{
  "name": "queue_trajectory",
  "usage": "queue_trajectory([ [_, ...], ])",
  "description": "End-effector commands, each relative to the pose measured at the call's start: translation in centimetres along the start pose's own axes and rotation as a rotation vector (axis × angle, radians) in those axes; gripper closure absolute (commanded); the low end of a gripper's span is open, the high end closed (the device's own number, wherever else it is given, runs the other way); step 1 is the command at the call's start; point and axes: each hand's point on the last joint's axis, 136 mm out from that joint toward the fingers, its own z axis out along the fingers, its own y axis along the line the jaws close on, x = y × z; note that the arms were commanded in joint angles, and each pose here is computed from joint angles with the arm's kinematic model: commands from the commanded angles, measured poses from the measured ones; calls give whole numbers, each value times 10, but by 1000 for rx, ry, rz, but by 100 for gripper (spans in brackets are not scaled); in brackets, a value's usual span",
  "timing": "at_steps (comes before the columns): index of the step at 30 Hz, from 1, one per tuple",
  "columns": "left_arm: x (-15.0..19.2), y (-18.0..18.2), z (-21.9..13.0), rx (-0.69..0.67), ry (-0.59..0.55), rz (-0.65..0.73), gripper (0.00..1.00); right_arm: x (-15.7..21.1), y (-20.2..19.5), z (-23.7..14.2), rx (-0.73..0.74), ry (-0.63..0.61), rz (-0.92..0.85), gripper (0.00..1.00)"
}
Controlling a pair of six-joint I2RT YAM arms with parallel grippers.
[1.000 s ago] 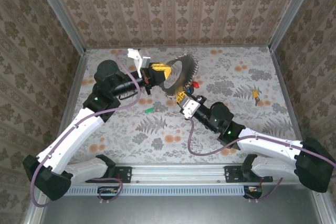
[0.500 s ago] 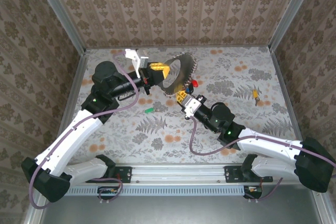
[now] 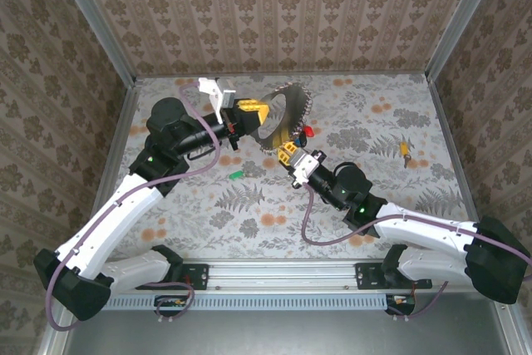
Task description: Put the keys on the keyring
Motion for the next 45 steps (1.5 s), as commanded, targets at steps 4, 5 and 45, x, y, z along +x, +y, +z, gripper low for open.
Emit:
queue_trajectory([
  [4,-17,-9,-5,9,-62,50,100,-9,-3,-1,9,-49,42,90],
  [5,-17,-8,-5,8,-59,49,100,-8,-3,-1,11,-46,42,92],
  [45,67,106,-15,-482,-123,-537,86,35,-21,-4,4,267,374,100],
])
